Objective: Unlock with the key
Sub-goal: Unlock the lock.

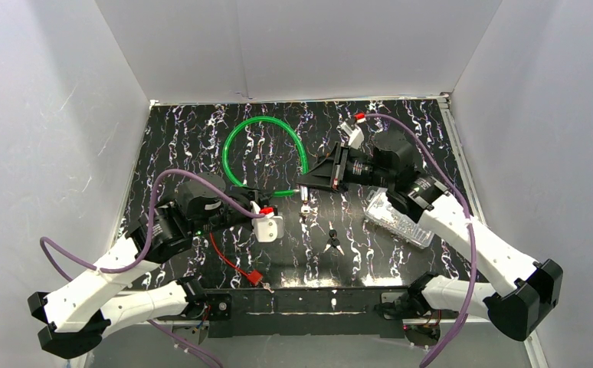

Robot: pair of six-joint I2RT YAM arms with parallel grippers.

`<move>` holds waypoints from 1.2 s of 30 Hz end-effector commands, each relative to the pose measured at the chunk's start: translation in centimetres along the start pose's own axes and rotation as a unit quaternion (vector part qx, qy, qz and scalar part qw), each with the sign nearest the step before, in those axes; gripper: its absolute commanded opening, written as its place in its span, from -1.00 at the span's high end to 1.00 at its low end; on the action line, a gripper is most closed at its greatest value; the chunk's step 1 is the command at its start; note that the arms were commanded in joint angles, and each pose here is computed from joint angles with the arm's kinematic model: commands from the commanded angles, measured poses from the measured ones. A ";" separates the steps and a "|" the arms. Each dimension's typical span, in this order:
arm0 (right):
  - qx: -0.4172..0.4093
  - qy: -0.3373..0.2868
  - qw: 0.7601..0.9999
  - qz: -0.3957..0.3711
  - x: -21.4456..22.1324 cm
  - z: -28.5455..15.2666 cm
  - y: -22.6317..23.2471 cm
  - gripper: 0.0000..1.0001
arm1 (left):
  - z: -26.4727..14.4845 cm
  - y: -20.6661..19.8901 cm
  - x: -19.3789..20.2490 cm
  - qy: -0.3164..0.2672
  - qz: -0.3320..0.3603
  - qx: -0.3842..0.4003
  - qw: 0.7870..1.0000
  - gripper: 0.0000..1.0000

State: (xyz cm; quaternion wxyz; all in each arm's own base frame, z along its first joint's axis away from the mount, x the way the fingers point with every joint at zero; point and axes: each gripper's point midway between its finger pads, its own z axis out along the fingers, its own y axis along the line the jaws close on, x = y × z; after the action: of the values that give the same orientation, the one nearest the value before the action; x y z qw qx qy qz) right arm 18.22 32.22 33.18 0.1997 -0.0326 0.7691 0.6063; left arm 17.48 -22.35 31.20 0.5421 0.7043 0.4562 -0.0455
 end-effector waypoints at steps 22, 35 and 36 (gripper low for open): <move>0.013 0.157 0.919 -0.363 4.7 -5.5 5.4 0.97 | -2.3 2.4 -8.4 -0.106 -0.020 0.096 0.989 -0.63; -0.008 0.160 0.911 -0.380 5.4 -4.6 7.8 0.97 | 0.2 -1.1 -7.2 -0.105 0.027 0.182 0.977 -0.28; -0.009 0.159 0.911 -0.381 5.4 -4.5 7.9 0.97 | 0.2 -1.2 -7.4 -0.110 0.025 0.186 0.976 -0.11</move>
State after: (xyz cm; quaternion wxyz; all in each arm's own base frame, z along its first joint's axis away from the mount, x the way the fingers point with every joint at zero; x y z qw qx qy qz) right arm 9.61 30.11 36.01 0.2428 -0.4056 0.7547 0.4550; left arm 13.79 -26.48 34.11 0.4583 0.7824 0.3873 -0.1669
